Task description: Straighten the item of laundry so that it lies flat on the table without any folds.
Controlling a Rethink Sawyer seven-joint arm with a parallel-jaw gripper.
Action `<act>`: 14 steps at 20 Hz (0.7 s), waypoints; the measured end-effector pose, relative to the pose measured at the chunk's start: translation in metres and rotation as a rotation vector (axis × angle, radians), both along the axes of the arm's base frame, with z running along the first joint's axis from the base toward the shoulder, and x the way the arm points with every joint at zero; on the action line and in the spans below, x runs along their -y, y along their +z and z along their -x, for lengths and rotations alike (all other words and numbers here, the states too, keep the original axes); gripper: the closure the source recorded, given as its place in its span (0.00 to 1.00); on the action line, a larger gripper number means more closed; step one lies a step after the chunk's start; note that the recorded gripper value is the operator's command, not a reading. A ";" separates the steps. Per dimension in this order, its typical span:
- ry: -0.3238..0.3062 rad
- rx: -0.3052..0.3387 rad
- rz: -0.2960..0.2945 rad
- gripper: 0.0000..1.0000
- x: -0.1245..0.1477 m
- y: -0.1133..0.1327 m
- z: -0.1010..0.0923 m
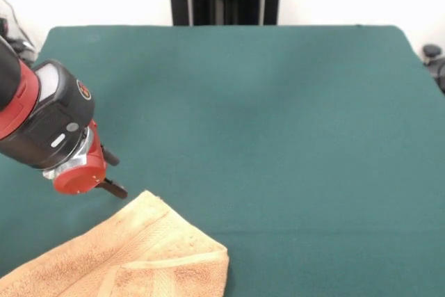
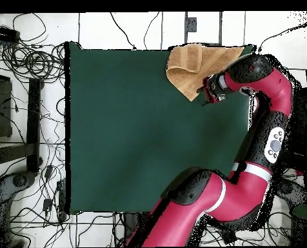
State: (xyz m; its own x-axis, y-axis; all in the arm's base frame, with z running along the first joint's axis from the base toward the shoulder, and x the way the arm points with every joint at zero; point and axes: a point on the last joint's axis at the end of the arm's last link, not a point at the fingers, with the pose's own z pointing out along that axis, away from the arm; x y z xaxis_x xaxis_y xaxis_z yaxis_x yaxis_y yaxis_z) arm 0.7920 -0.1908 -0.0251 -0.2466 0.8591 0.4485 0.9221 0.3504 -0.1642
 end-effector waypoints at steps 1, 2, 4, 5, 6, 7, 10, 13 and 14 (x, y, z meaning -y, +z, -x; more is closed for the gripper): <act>0.005 -0.012 0.001 0.00 0.001 -0.001 0.002; 0.011 -0.035 0.005 0.00 0.003 -0.004 0.006; 0.014 -0.065 0.008 0.00 0.009 -0.010 0.012; 0.014 -0.081 0.015 0.00 0.014 -0.014 0.015; 0.013 -0.088 0.022 0.00 0.019 -0.018 0.018; 0.010 -0.090 0.029 0.00 0.022 -0.021 0.019; -0.005 -0.092 0.053 0.00 0.036 -0.033 0.023; -0.036 -0.063 -0.002 0.00 0.045 -0.035 0.018; -0.043 -0.058 -0.011 0.00 0.047 -0.036 0.017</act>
State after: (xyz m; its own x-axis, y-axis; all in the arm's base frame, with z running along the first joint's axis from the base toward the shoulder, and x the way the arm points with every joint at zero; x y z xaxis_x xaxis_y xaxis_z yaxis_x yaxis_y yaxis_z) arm 0.7750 -0.2375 -0.0616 -0.1832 0.8633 0.4703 0.9253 0.3130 -0.2142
